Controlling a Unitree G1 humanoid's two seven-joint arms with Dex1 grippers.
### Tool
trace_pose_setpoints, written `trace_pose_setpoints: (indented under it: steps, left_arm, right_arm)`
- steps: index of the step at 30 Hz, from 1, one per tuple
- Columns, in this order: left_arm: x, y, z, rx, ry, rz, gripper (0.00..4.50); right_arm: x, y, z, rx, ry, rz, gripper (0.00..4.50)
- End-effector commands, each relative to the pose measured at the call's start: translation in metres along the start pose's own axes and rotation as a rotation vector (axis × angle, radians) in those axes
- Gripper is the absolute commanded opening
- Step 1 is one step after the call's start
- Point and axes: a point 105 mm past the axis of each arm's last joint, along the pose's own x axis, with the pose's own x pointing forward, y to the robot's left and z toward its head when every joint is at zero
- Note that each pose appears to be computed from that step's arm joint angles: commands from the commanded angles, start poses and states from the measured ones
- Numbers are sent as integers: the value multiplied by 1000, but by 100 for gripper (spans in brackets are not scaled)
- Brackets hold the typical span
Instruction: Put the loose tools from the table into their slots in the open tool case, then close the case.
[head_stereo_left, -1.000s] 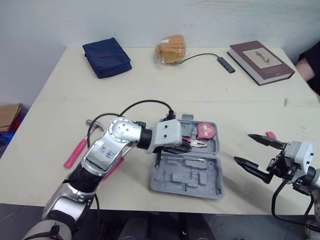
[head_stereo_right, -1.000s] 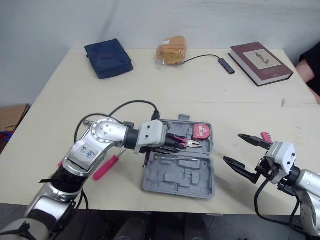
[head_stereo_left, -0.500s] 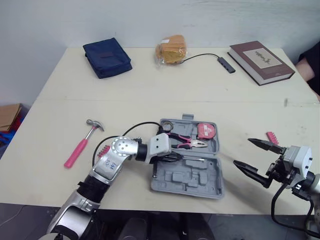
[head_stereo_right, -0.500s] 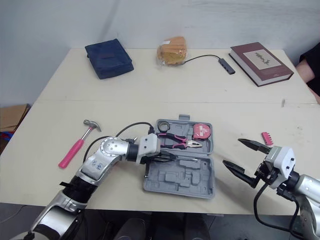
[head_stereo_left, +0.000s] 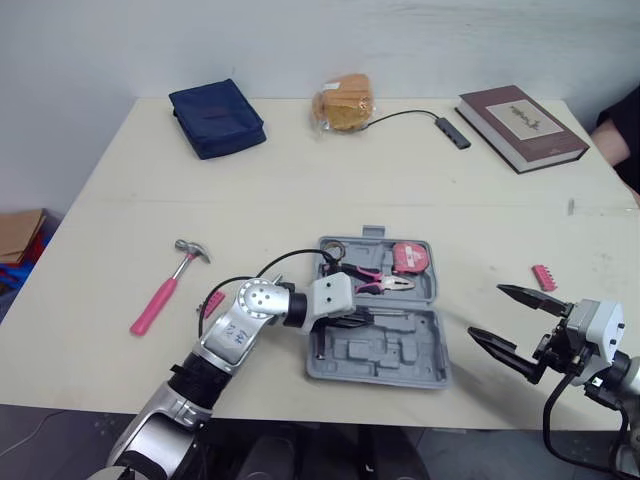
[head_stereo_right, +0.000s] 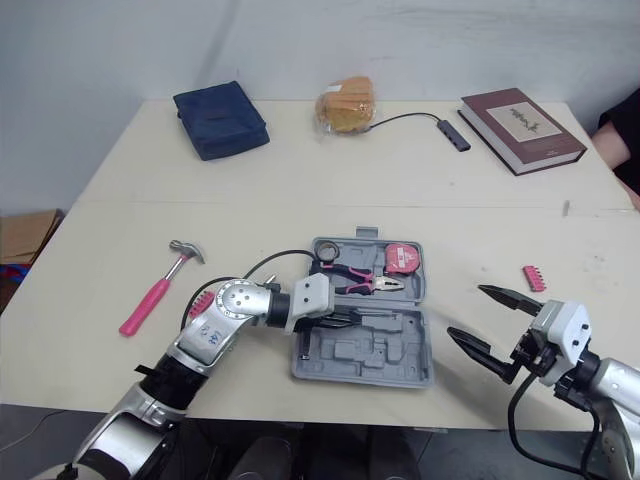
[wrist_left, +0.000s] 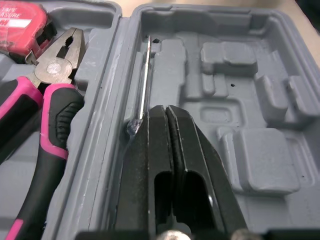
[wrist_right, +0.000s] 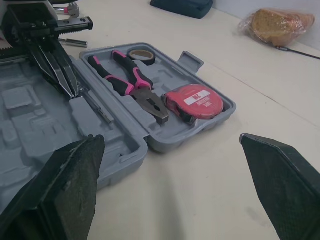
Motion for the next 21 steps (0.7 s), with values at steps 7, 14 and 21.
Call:
trace_pose_setpoints:
  steps: [7, 14, 21]
  left_arm:
    - [-6, 15, 11, 22, -36, 96, 2]
    - [-5, 20, 5, 8, -11, 145, 2]
    - [1, 6, -30, -70, 178, 94, 2]
  right_arm:
    - [-3, -5, 15, -50, -43, -23, 450]
    - [-3, -5, 14, -47, -43, -21, 450]
    - [-3, -5, 13, -48, -45, -20, 450]
